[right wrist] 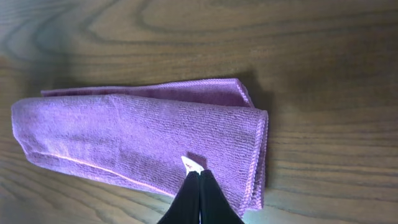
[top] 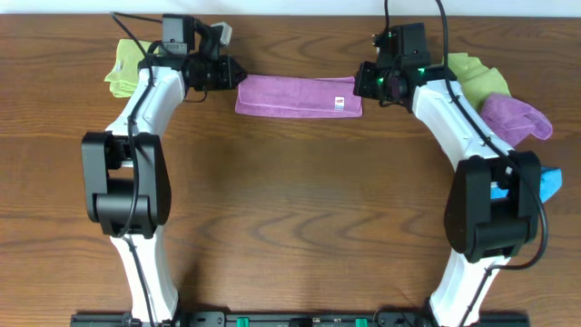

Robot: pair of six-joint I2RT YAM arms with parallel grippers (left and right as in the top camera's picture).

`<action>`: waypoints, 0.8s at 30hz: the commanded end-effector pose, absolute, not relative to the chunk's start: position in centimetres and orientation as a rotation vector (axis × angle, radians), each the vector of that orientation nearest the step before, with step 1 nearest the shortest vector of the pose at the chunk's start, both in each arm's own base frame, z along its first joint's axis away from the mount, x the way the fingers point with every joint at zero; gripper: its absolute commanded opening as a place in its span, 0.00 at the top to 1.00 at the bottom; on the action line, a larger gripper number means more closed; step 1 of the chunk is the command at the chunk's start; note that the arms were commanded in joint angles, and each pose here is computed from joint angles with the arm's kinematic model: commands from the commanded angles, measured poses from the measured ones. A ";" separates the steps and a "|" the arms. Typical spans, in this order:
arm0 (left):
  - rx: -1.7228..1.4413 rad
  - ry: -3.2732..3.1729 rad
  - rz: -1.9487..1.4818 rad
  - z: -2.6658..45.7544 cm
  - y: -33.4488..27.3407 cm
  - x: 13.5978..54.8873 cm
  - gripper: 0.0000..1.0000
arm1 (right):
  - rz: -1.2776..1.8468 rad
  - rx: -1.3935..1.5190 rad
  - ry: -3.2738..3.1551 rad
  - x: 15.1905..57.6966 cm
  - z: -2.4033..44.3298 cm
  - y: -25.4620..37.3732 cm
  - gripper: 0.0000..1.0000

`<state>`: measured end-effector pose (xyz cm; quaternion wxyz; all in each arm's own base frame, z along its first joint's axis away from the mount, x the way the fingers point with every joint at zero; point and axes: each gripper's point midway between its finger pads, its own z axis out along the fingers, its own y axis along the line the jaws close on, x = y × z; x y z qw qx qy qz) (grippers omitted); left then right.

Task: Fold the cloth

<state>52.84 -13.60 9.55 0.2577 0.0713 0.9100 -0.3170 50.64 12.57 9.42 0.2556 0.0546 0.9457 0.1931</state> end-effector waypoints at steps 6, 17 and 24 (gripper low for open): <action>0.246 2.483 -0.779 9.9 -14.8 52.6 0.95 | 0.453 -0.031 2.572 50.1 9.6 14.4 0.99; 0.377 2.531 -0.352 6.4 -16.3 53.0 0.94 | 0.333 -0.084 2.613 49.9 7.0 14.9 0.99; 0.366 2.591 -0.291 2.5 -15.8 53.0 0.94 | 0.332 -0.084 2.619 49.8 6.9 14.8 0.98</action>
